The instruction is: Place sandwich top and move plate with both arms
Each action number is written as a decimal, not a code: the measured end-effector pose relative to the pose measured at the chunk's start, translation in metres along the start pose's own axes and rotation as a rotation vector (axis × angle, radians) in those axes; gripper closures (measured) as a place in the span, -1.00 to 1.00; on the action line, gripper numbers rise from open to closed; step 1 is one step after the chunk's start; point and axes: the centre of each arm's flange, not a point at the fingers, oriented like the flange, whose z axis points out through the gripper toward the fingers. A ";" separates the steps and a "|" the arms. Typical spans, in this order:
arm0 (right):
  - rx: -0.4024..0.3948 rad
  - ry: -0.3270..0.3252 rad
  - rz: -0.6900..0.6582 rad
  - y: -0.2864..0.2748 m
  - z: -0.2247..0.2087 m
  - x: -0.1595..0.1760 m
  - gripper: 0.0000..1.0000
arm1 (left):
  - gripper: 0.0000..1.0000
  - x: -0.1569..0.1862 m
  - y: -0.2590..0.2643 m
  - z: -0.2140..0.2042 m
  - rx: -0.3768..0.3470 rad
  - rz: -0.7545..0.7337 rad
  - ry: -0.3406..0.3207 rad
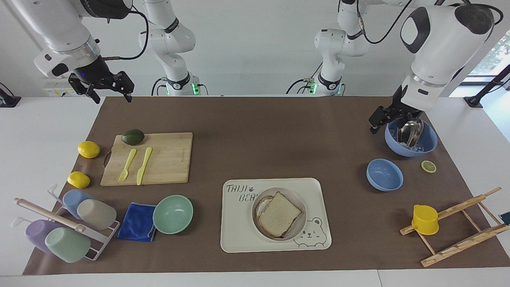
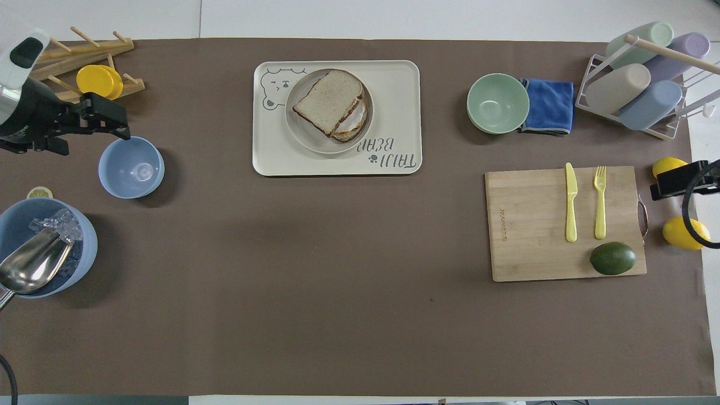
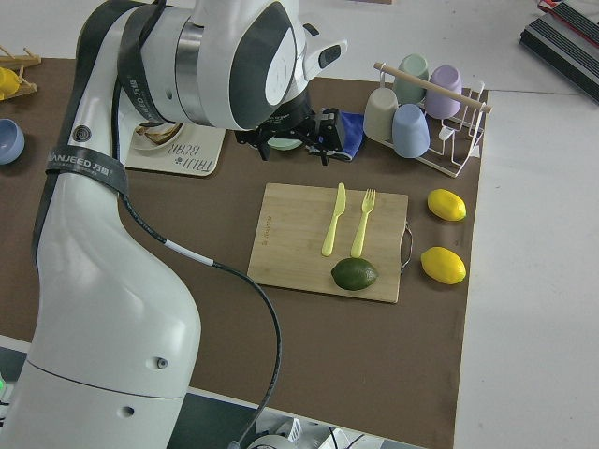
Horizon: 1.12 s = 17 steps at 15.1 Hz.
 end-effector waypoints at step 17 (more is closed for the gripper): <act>-0.002 0.000 0.006 0.003 0.000 0.000 -1.00 | -1.00 -0.073 -0.017 -0.002 -0.006 0.122 -0.060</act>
